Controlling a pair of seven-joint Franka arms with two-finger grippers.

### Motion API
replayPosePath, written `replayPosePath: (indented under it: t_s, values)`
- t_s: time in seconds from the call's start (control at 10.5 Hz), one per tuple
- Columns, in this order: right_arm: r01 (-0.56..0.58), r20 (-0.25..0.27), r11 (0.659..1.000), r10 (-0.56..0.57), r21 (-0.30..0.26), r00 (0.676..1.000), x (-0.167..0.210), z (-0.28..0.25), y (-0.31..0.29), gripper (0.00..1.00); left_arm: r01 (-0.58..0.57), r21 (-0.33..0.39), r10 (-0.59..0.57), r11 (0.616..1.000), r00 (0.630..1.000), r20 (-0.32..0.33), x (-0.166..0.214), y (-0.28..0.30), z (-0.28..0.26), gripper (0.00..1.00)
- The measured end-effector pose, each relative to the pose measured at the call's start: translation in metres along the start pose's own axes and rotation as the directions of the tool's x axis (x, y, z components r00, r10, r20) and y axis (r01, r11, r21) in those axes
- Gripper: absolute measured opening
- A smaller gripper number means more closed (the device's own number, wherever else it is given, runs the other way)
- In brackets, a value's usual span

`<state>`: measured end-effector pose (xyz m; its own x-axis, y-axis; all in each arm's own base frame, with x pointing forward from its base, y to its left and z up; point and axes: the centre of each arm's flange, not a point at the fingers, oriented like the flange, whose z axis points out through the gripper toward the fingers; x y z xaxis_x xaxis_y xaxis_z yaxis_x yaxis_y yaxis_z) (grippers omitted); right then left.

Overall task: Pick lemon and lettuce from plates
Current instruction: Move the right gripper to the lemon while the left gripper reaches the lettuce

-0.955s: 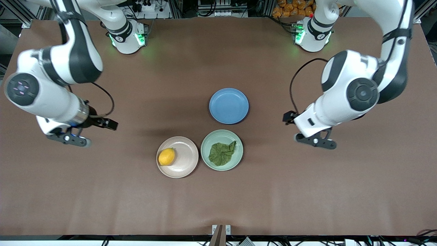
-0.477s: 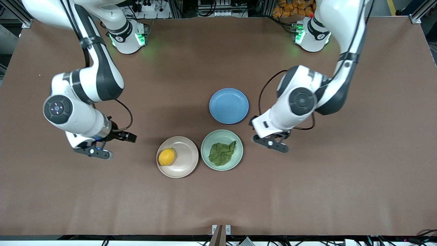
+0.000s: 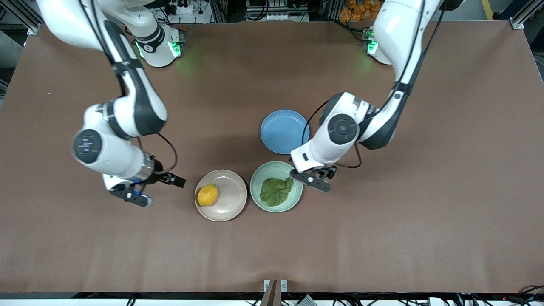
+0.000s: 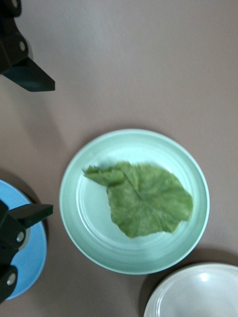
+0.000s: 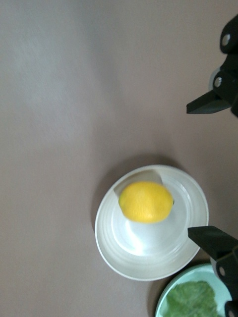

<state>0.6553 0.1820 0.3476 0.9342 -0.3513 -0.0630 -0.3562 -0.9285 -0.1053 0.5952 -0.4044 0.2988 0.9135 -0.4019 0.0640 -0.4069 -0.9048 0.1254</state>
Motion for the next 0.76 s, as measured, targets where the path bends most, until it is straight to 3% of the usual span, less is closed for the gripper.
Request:
replayPosePath:
  t_s: [0.48,0.76]
  values:
    - [-0.086,-0.023,0.996,0.086,-0.017,0.996,0.009,0.043,-0.03,1.0,-0.006,-0.013,0.004,1.0,0.996,-0.091,0.007,0.024,0.04,1.0]
    - [-0.195,-0.095,0.976,0.186,-0.097,0.978,0.01,0.068,-0.043,1.0,0.028,-0.027,-0.032,0.999,0.991,-0.131,0.016,0.032,0.064,1.0]
